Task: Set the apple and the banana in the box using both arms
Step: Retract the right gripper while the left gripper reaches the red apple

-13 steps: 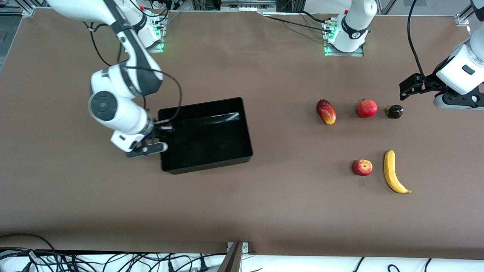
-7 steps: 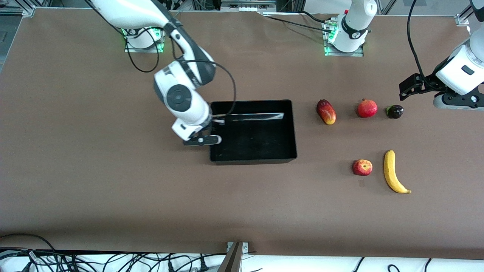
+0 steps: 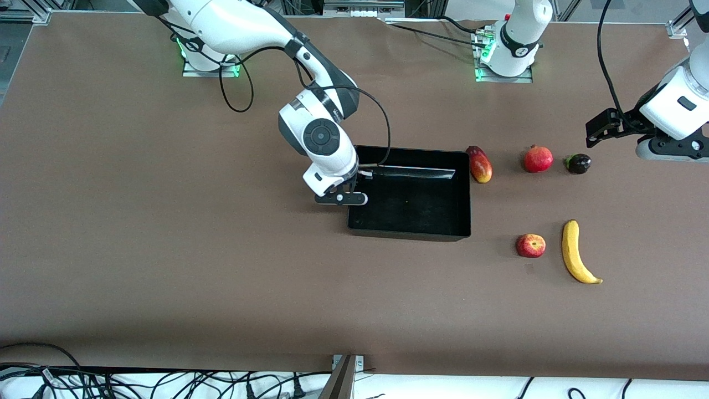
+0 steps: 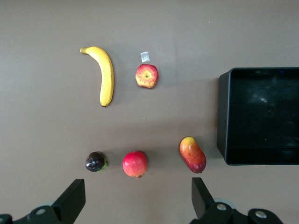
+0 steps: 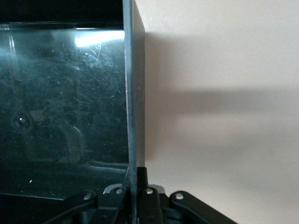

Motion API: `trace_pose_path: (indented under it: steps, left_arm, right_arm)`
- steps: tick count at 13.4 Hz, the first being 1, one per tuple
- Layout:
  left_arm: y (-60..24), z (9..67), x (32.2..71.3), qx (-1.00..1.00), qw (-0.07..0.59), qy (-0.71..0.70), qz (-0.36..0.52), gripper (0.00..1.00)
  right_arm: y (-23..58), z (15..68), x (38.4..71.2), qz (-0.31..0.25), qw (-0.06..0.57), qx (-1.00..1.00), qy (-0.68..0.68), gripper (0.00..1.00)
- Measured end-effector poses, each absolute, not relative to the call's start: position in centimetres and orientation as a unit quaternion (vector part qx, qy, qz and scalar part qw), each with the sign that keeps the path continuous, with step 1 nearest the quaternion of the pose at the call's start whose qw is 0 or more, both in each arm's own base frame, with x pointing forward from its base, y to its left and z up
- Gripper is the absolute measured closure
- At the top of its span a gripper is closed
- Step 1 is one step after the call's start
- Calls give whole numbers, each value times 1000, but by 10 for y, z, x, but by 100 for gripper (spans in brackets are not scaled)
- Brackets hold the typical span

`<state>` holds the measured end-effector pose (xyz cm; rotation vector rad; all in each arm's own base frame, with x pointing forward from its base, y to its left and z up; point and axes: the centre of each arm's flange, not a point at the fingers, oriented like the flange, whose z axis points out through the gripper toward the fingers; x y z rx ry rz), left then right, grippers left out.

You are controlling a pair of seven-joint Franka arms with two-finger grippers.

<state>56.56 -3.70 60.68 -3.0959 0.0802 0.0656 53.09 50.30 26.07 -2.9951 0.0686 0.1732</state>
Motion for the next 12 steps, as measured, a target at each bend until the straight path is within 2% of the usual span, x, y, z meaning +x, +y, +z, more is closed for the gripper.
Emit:
trace_pose_path:
  steps: [5,6,10,12]
  left_arm:
    - [-35,607,566,-999,22,24,21,0]
    - [-35,606,566,-999,22,24,22,0]
    - [-32,606,566,-999,22,22,22,0]
    - [-32,602,568,-999,22,22,26,0]
  right_arm:
    - [506,238,529,61,67,-995,32,95]
    - [505,240,531,58,68,-995,34,90]
    - [499,260,549,36,75,-996,42,51]
    - [482,297,569,10,77,-996,55,31]
